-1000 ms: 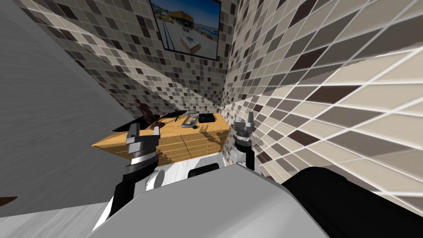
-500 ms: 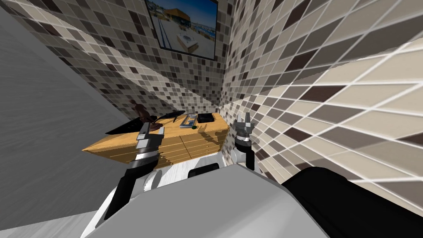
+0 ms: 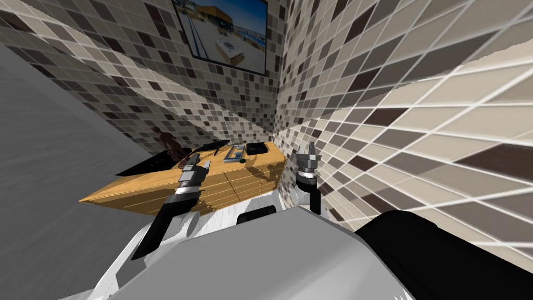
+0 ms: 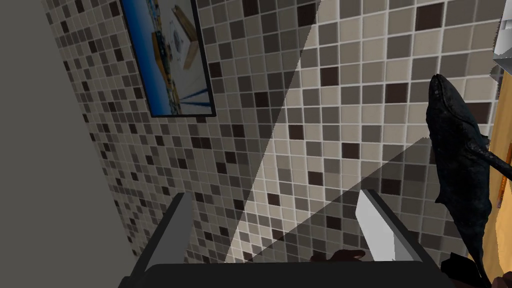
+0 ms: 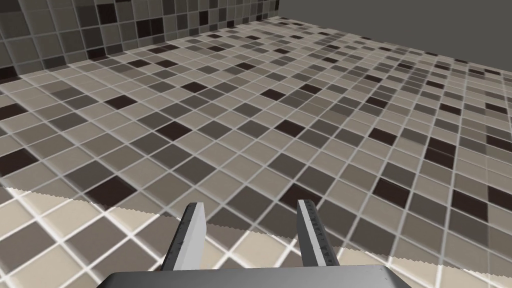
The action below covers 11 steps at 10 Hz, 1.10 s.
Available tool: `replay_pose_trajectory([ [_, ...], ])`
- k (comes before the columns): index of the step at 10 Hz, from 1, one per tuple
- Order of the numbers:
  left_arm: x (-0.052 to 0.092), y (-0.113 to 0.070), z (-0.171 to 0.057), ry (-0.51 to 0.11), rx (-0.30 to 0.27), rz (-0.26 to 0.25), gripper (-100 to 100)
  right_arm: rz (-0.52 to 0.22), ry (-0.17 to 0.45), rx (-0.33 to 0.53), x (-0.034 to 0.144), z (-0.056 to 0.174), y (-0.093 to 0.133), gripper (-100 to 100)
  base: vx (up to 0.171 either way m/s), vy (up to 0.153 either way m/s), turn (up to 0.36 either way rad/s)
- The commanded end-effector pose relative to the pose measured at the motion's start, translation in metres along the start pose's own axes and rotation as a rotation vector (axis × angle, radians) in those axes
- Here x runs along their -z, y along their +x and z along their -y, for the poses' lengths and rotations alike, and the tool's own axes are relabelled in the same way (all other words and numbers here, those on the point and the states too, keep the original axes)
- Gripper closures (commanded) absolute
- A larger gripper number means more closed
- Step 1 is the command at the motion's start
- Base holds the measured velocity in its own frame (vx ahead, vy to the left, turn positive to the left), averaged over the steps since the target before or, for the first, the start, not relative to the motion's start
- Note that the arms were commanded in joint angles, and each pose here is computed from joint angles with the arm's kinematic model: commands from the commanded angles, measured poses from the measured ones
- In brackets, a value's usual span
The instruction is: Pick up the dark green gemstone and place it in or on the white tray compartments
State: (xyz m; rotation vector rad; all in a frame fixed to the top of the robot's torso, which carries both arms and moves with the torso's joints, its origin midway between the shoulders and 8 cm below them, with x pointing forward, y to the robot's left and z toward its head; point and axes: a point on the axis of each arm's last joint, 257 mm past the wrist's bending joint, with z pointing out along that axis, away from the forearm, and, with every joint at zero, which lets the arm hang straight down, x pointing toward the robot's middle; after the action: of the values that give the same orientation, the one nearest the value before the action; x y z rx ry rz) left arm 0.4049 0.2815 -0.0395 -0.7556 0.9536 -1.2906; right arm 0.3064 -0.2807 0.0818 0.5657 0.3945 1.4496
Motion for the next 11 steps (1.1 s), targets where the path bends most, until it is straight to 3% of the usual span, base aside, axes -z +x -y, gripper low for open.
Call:
replay_pose_trajectory([
  [1,-0.004,-0.004,-0.016,-0.052,-0.028,-0.02,-100,0.0,0.0,0.0,0.0,0.0,0.0,0,-0.009,0.041,-0.158],
  [11,-0.019,-0.021,-0.07,-0.273,-0.166,-0.09,-100,0.0,0.0,0.0,0.0,0.0,0.0,0,0.005,0.024,-0.109],
])
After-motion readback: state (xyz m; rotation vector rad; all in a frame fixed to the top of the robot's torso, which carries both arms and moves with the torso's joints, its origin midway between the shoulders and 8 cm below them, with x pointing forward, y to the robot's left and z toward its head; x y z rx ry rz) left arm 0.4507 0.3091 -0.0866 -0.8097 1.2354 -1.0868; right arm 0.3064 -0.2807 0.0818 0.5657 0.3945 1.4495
